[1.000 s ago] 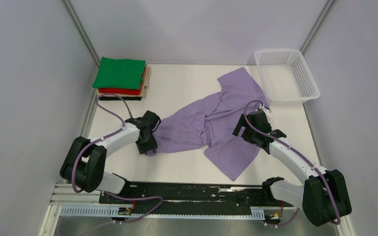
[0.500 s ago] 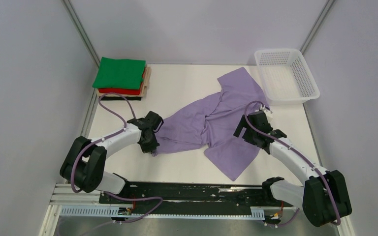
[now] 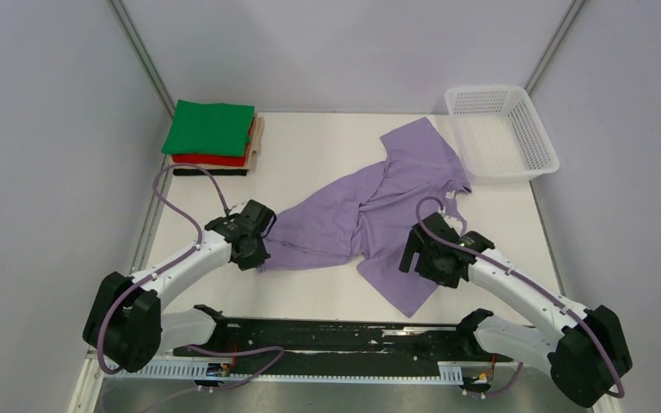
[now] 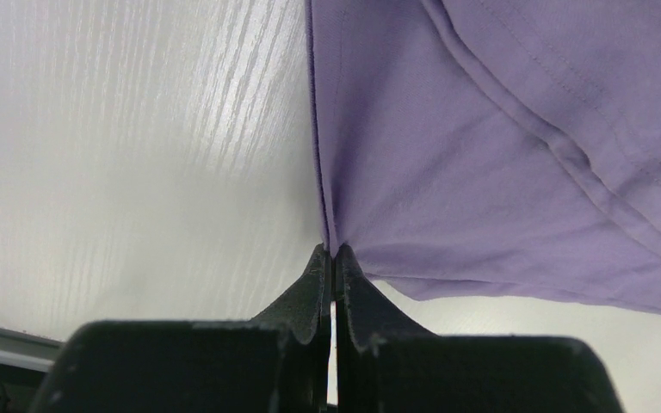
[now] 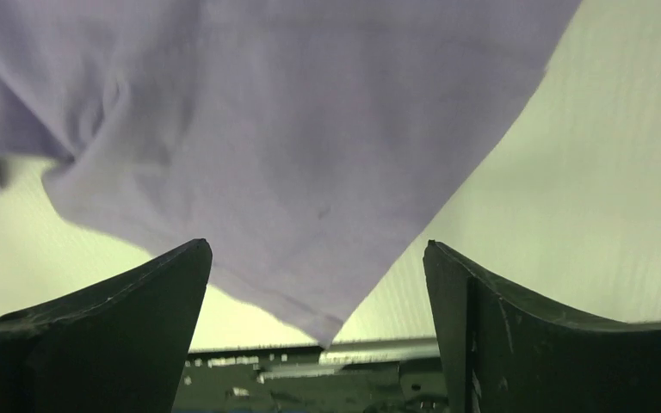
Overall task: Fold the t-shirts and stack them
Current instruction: Flatten out the tshirt
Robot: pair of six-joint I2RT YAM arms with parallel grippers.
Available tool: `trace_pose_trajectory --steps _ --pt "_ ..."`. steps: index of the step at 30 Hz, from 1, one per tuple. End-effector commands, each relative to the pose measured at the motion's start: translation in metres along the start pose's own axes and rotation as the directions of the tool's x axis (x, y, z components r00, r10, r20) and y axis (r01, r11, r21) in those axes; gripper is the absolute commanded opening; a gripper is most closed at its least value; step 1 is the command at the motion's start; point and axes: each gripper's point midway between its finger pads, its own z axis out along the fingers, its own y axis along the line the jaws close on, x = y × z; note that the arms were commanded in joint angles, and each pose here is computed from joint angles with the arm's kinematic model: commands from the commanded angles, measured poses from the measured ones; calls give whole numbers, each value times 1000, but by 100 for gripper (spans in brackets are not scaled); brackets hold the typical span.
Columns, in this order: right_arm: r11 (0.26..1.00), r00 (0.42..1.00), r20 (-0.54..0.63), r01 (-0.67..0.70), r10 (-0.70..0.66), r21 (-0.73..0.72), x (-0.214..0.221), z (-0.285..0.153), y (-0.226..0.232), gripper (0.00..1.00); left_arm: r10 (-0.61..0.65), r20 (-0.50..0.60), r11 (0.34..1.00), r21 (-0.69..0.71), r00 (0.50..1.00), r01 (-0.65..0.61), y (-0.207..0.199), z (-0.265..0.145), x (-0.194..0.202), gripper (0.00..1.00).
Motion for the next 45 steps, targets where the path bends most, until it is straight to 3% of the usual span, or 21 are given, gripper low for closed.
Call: trace_pose_trajectory --steps 1,10,14,21,28,32,39,45 --pt "1000 987 -159 5 -6 -8 49 -21 10 92 9 25 1000 -2 1000 -9 4 -1 -2 0" --pt "994 968 -249 49 -24 93 88 -6 9 73 -2 37 999 37 999 1 2 -9 -1 0" --pt "997 968 -248 40 -22 69 92 6 14 64 -9 47 999 54 999 6 2 -11 -2 0" --pt "992 963 -269 64 -33 108 99 21 7 55 -10 42 998 55 999 8 2 -13 -1 0" --pt "983 976 -217 15 26 184 91 35 1 24 -15 28 998 63 1000 13 -1 -14 1 0" --pt "986 993 -112 -28 47 166 60 34 8 1 -5 43 996 91 999 2 -8 -17 -6 0" --pt "987 979 128 -158 161 -33 -45 13 31 0 -10 67 987 162 998 -1 -34 -12 -32 0" --pt "963 911 333 -186 243 -195 -146 -44 28 0 -45 175 965 264 984 -3 -67 -52 -86 0"
